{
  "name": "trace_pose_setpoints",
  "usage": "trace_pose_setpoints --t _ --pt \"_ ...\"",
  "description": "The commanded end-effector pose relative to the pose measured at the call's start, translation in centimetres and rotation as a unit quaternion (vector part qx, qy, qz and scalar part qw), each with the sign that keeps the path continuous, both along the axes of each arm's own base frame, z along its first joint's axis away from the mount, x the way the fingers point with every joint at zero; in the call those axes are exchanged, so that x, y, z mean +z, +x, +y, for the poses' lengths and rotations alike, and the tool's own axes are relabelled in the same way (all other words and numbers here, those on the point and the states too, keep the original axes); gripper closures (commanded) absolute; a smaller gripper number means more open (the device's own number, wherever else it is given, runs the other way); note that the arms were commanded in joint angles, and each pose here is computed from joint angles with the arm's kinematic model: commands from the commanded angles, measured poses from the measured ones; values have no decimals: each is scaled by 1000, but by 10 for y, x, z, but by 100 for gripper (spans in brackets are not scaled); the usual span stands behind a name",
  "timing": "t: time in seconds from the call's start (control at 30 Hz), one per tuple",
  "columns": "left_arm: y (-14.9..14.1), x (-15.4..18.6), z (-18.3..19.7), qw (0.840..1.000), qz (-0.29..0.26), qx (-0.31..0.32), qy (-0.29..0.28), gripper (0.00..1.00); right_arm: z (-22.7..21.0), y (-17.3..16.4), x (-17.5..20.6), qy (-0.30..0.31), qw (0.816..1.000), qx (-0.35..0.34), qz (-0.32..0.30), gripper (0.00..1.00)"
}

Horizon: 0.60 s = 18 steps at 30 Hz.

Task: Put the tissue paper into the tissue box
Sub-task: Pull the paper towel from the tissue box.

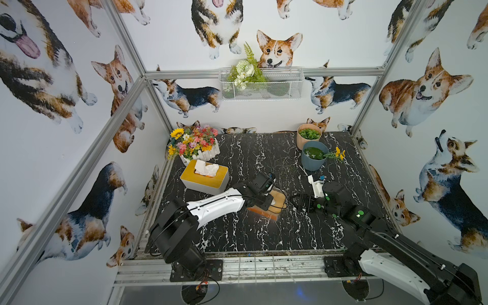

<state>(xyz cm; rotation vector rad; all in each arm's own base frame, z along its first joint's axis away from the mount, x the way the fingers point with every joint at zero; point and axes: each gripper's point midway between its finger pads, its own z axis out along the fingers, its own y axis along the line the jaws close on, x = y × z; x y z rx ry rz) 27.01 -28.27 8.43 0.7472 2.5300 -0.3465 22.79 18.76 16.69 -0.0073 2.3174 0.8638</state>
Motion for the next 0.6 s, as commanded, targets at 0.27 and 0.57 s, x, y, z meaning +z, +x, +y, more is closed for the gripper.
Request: trace_pose_setpoints --t 0.27,0.57 --pt "3 2 -2 1000 -7 8 -13 98 5 4 8 16 1000 2 -14 3" --pt "6 31 -6 997 -36 17 -69 100 7 3 9 18 1000 10 -16 3"
